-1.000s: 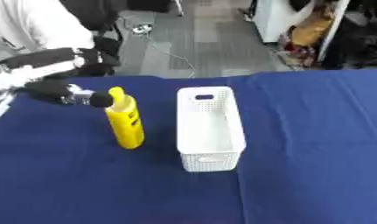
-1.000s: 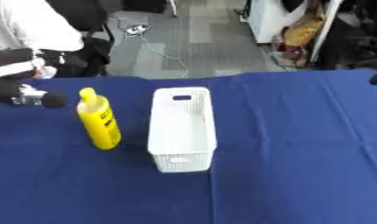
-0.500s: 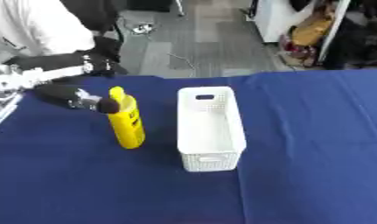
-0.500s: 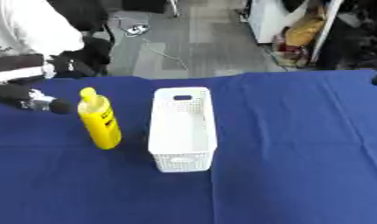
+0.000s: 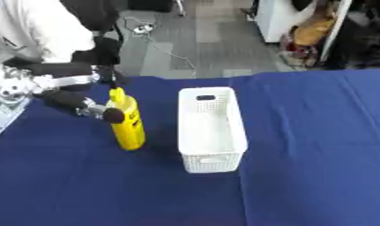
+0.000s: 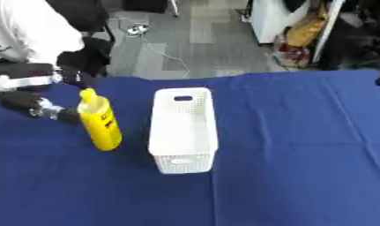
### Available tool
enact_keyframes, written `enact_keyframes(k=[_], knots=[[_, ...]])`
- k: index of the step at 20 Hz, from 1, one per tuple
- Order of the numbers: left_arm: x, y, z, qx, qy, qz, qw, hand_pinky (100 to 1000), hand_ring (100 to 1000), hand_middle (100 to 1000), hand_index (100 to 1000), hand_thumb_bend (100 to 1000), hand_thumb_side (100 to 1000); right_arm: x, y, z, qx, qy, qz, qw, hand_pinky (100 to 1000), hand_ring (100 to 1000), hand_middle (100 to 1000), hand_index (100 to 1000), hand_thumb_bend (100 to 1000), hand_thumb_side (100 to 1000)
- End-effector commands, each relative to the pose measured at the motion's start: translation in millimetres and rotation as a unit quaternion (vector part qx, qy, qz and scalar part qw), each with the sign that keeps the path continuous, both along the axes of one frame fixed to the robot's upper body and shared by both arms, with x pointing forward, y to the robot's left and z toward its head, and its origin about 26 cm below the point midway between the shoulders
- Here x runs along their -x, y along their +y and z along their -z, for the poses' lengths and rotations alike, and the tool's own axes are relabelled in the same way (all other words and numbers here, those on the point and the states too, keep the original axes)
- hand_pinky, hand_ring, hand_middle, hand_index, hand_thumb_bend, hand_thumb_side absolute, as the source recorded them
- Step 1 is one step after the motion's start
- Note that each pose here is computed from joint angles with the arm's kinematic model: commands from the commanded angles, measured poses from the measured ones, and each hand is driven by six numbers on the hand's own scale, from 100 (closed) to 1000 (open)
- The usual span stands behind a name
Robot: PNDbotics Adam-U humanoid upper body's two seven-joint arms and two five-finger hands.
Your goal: Pick up objects on the table and place them in the box.
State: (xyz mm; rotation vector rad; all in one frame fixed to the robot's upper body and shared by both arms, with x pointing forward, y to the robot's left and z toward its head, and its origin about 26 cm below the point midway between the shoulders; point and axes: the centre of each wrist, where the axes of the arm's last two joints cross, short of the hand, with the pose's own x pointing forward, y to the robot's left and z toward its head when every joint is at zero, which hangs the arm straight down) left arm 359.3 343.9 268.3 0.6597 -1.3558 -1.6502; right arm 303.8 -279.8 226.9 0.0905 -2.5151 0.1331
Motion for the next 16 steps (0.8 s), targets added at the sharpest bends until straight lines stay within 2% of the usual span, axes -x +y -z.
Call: enact_keyframes(k=[1, 9, 16], knots=[[-0.2, 0, -10.6, -0.010, -0.008, 0.000, 1.000, 914, 856, 896, 982, 1000, 1000, 2.0, 0, -9.8, 0.005, -0.018, -0.003, 1.000, 436, 545, 562, 873, 100, 908], [-6.0, 6, -0.2, 0.033, 0.023, -0.007, 0.999, 876, 824, 853, 981, 1000, 970, 1.8, 1, -10.3, 0.004, -0.019, -0.003, 1.000, 436, 544, 562, 872, 100, 908], [-5.4, 7, -4.1, 0.054, 0.009, -0.004, 0.998, 876, 825, 857, 975, 1000, 991, 2.0, 0, -9.9, 0.003, -0.019, -0.001, 1.000, 436, 544, 562, 872, 100, 907]])
